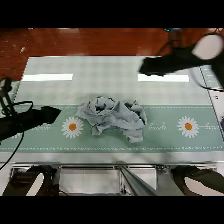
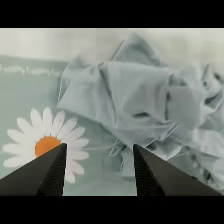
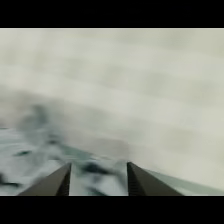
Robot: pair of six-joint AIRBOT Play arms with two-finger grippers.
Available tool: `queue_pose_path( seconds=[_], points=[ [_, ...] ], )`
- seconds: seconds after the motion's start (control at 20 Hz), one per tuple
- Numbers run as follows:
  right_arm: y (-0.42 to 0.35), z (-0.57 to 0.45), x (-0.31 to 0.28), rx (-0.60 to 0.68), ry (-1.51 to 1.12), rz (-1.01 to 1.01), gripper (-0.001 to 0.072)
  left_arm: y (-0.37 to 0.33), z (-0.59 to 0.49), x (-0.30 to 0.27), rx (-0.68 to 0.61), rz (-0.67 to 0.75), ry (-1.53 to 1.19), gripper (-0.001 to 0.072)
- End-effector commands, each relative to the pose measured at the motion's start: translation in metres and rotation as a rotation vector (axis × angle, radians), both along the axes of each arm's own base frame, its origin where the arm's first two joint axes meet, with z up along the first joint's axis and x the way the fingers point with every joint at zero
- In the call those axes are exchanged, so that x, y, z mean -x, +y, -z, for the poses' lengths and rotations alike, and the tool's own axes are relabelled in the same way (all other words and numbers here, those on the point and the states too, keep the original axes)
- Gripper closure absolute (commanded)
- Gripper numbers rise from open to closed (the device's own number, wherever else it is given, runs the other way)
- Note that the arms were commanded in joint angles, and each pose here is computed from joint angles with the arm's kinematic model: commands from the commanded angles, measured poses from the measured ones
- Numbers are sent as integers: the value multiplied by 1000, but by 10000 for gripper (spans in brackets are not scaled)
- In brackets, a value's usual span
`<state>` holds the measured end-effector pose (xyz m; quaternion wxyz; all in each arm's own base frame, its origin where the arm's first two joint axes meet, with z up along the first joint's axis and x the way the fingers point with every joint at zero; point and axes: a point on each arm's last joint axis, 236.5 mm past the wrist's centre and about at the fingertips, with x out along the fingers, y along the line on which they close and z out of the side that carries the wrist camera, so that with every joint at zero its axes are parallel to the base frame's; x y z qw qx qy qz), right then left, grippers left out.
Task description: Fold the shirts.
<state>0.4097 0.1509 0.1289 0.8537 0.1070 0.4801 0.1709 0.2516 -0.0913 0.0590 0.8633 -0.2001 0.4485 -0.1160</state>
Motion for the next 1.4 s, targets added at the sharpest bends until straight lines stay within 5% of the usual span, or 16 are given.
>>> queue_pose_path(
  seconds=[0.0,0.35,0.95,1.0,1.1,1.35],
  points=[
    [-129,21,47,125,74,272,306,-1,55,7,29,-40,177,199],
    [-108,148,159,-64,289,359,306,-51,138,-32,297,-44,455,199],
    [-40,179,201,-234,428,271,307,-85,162,-88,324,70,559,200],
    [-32,181,202,-223,423,253,307,-86,161,-90,328,79,564,232],
    [-17,185,198,-220,413,242,307,-90,152,-97,319,139,525,689],
    [28,216,210,-247,538,169,307,-97,126,-110,326,218,476,689]
  ],
)
